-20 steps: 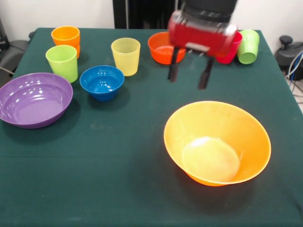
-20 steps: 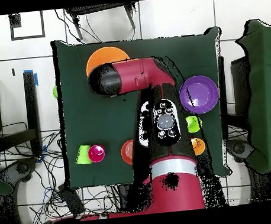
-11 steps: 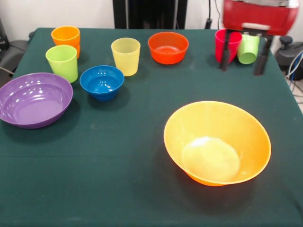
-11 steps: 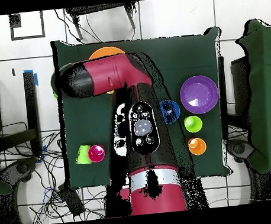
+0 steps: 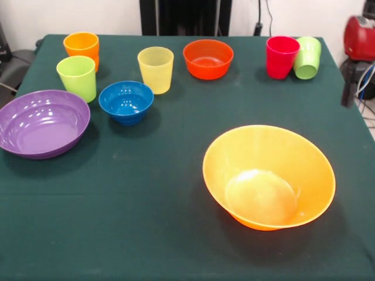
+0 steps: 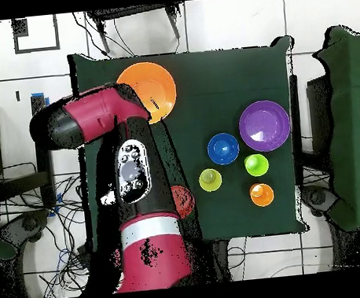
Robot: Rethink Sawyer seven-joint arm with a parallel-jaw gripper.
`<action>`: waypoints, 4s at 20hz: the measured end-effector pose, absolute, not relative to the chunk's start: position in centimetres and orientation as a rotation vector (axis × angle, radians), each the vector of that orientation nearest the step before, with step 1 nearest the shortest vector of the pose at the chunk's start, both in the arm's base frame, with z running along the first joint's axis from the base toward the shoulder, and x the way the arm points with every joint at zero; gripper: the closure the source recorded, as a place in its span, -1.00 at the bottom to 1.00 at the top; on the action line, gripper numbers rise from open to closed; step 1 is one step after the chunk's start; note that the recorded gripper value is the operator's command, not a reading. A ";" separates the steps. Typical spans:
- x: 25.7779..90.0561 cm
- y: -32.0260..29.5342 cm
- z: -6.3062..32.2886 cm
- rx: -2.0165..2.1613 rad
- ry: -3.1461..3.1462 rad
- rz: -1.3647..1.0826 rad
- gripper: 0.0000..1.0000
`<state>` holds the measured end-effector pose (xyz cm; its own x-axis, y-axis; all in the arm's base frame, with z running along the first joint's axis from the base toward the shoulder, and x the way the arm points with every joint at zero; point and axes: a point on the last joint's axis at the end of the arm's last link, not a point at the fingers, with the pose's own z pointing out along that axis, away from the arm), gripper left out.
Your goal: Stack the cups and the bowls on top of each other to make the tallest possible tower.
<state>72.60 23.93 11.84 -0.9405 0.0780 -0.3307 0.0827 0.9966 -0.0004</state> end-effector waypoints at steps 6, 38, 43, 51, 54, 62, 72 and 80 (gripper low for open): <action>71.9 26.1 8.4 0.023 2.770 -0.052 -1.00; 77.8 23.2 -1.7 0.059 2.735 -0.125 -1.00; 76.8 22.5 -3.5 0.028 2.747 -0.189 -1.00; 76.2 22.0 -4.5 0.014 2.758 -0.225 -1.00; 75.8 21.9 -5.3 0.013 2.769 -0.227 -1.00; 76.5 21.5 -4.4 0.054 2.767 -0.205 1.00; 78.1 20.4 -1.5 0.182 2.787 -0.155 1.00; 77.2 20.8 -2.2 0.180 2.807 -0.154 -1.00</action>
<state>77.22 20.75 -2.18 -0.9397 0.1067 -0.3250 0.1415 0.9862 -0.0853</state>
